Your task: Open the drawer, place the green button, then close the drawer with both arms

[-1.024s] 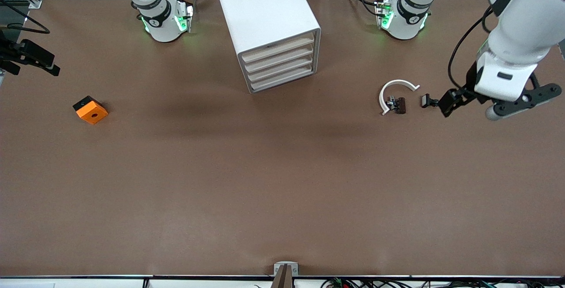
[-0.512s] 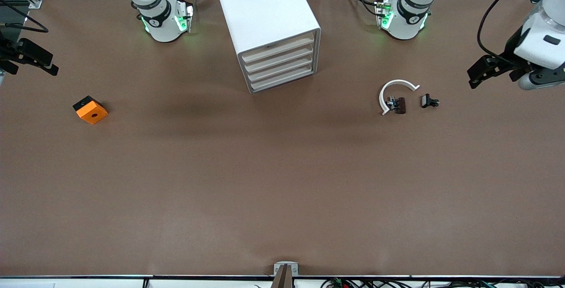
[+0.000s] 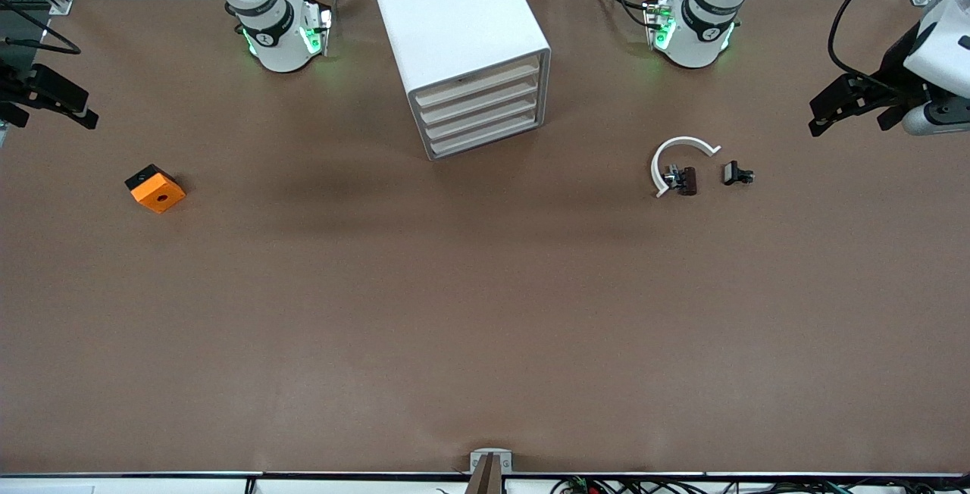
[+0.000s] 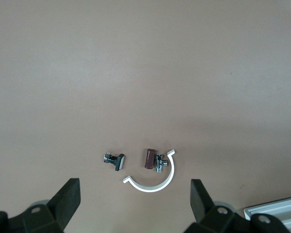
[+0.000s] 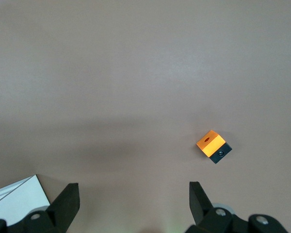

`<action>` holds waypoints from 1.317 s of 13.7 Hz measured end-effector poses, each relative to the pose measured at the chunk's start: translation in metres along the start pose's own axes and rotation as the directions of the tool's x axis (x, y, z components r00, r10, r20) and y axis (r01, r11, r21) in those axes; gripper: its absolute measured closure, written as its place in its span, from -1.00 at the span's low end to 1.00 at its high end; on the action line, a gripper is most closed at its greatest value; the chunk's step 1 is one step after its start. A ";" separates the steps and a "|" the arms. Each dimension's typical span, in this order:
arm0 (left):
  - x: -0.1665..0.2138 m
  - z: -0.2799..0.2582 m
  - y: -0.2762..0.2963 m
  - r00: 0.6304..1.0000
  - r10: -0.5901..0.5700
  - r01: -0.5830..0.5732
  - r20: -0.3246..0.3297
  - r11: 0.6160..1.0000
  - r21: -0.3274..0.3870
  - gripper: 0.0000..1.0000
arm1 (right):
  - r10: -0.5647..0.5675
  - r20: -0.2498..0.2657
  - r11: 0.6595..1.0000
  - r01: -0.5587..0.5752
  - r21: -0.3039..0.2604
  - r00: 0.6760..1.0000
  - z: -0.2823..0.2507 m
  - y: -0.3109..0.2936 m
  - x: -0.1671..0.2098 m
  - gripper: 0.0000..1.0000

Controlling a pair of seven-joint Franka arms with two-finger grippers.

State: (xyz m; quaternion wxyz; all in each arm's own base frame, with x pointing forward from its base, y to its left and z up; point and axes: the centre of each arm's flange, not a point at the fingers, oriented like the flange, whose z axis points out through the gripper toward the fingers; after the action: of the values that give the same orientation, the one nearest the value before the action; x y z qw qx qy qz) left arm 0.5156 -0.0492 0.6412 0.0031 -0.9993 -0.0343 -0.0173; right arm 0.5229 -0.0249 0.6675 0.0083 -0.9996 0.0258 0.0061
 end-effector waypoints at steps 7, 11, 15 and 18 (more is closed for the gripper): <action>-0.007 0.004 -0.002 0.997 0.061 -0.062 0.042 0.998 0.020 -1.00 | 0.000 0.017 1.000 0.000 0.000 1.000 0.006 0.000 0.003 -1.00; -0.008 0.006 -0.001 0.995 0.084 -0.086 0.046 0.996 0.021 -1.00 | 0.008 0.030 1.000 -0.008 0.000 1.000 0.009 0.004 0.003 -1.00; -0.007 -0.003 -0.004 0.996 0.079 -0.080 0.027 0.997 0.020 -1.00 | 0.008 0.029 1.000 -0.008 0.000 1.000 0.009 0.004 0.003 -1.00; -0.004 -0.011 -0.003 0.997 0.081 -0.081 0.009 0.997 0.017 -1.00 | 0.008 0.029 1.000 -0.008 0.000 1.000 0.009 0.004 0.003 -1.00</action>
State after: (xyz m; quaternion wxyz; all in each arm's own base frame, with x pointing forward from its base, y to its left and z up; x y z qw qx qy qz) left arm 0.5107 -0.0468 0.6521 0.0125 -0.9998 0.0060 -0.0125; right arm 0.5252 -0.0292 0.6588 0.0085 -0.9993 0.0299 0.0207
